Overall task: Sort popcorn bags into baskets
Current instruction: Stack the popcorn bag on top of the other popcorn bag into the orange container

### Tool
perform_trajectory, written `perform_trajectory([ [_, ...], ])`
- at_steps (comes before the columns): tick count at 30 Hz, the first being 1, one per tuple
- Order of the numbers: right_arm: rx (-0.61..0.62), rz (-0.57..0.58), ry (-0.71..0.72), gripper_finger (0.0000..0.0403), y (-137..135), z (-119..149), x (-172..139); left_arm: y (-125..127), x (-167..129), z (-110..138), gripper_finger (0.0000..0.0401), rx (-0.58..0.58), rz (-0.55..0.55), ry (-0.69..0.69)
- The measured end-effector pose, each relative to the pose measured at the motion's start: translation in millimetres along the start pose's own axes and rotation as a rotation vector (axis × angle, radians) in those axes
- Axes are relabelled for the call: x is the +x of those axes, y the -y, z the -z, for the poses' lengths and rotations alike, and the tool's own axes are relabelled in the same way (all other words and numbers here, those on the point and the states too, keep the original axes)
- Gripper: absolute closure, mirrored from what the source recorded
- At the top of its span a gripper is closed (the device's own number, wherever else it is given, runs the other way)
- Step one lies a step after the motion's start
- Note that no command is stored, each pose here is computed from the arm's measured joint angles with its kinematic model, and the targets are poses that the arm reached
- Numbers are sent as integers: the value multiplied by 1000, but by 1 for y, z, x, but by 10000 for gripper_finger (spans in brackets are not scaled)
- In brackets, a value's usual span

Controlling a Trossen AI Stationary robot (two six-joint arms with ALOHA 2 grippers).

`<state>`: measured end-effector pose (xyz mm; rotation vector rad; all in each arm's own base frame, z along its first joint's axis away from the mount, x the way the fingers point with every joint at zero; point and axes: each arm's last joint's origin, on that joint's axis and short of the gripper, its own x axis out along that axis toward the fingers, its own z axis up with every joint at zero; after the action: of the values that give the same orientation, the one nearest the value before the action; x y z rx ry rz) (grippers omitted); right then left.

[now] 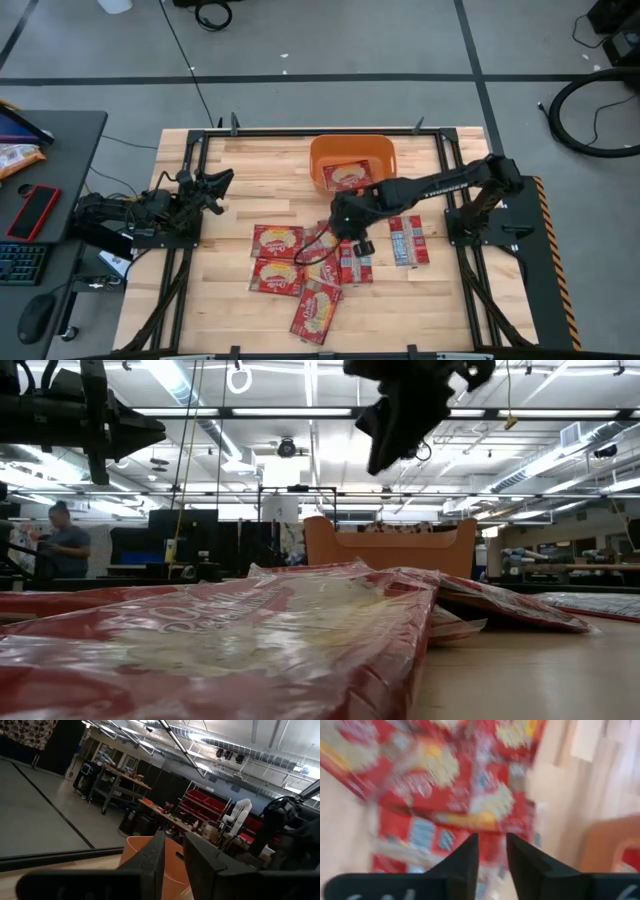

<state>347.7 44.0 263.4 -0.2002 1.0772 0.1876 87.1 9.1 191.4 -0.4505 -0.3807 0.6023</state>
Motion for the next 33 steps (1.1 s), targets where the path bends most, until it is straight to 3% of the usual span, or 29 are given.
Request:
perform_trajectory([
  [4, 46, -47, 32, 243, -9, -5, 7, 0, 0, 0, 328, 0, 0, 0],
  [11, 54, -141, -60, 189, -22, -7, 60, 0, 0, 1, 328, 4, -1, -4],
  [17, 61, -138, -110, 181, -15, -8, 87, 0, 1, 1, 328, 8, -3, -8],
  [28, 114, -116, -92, 184, 2, -11, 93, 0, 1, 1, 328, 8, -3, -8],
  [33, 134, -167, -106, 189, 0, -4, 109, 0, 1, 1, 328, 8, -3, -8],
])
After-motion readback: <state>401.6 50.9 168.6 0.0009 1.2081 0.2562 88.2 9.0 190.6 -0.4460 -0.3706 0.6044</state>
